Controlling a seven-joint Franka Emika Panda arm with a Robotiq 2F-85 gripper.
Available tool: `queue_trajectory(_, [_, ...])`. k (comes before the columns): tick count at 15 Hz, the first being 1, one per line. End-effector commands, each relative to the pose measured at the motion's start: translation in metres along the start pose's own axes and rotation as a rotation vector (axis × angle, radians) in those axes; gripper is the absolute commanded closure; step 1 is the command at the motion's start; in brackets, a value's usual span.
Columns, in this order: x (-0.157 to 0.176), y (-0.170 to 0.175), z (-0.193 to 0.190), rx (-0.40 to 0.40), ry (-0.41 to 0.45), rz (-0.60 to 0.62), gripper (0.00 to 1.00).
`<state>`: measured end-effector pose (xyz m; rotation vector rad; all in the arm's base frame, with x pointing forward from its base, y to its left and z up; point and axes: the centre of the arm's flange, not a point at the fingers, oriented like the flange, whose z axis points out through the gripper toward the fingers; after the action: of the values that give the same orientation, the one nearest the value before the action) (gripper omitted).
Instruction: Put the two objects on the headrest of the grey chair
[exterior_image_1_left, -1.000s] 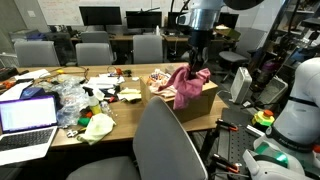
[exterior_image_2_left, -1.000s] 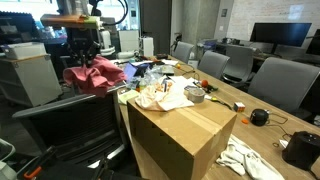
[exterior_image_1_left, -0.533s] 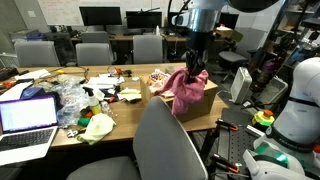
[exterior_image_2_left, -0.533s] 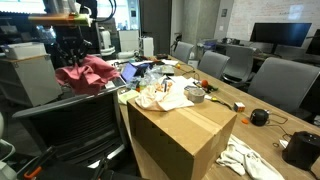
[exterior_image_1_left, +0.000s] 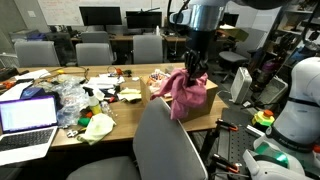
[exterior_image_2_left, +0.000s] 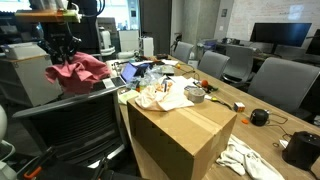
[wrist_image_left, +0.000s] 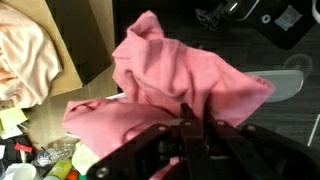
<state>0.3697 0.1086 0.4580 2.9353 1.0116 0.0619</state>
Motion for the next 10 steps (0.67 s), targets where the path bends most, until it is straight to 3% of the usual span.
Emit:
queue_trajectory(1, [0.009,-0.011,-0.014,-0.024,-0.013,-0.041,0.97])
queue_trajectory(10, [0.026,-0.024,-0.015,-0.027,-0.042,-0.092,0.97])
